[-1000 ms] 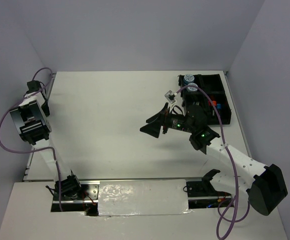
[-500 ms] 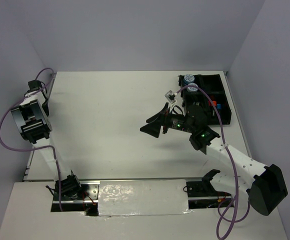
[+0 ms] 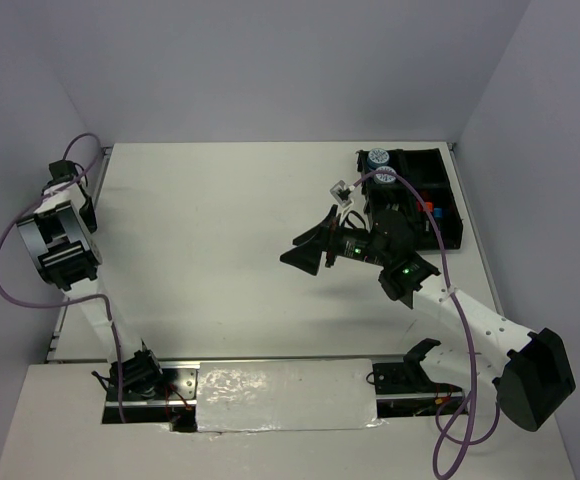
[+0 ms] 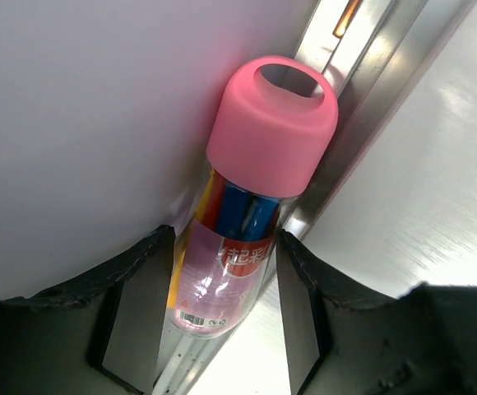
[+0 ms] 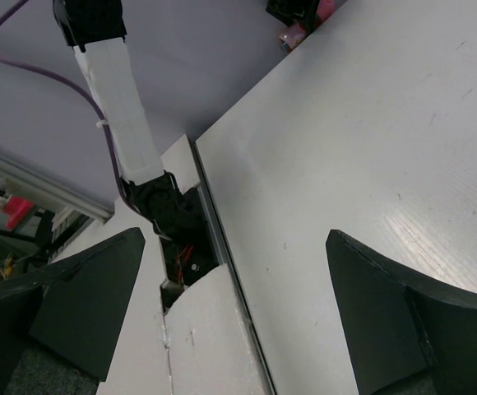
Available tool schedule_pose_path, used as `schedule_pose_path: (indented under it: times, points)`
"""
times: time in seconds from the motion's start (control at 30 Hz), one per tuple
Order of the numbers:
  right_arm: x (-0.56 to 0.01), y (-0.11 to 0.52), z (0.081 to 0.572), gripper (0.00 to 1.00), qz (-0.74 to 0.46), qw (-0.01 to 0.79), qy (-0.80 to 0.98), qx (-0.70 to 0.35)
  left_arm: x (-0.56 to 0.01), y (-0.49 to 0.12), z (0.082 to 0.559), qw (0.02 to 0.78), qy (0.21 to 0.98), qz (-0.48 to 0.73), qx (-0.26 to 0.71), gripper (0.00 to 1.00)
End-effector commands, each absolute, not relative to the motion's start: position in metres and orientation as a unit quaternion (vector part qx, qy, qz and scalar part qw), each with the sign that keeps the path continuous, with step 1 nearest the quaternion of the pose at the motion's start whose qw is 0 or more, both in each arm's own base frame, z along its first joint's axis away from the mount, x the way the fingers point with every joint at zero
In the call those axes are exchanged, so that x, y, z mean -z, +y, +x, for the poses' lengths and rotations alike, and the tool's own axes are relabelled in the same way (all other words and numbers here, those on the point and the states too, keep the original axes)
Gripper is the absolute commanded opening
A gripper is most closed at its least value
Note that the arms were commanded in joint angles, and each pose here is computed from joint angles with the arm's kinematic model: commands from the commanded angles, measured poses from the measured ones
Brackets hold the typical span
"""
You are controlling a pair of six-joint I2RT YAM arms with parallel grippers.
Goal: Sort the stationery into containers
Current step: Move the stationery to the center of the board.
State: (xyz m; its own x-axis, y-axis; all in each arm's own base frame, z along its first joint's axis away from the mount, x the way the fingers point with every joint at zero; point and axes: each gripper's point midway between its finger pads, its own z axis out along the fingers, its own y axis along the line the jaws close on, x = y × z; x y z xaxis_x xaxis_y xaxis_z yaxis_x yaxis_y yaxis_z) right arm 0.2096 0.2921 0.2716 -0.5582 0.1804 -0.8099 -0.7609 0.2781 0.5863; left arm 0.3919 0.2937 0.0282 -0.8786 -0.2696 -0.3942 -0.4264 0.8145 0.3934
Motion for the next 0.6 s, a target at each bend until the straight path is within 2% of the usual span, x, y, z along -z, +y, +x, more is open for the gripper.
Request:
schedule_pose_path:
  times: [0.0, 0.4, 0.57]
  points:
    - [-0.281, 0.292, 0.21, 1.0, -0.22, 0.439, 0.669, -0.558, -0.038, 0.262, 0.413, 0.217, 0.939, -0.205, -0.17, 0.0]
    - [-0.279, 0.291, 0.212, 1.0, -0.218, 0.441, 0.672, -0.553, -0.063, 0.243, 0.433, 0.261, 0.935, -0.188, -0.151, 0.0]
    - [-0.278, 0.292, 0.212, 1.0, -0.217, 0.438, 0.672, -0.556, -0.041, 0.235, 0.428, 0.238, 0.945, -0.181, -0.134, 0.0]
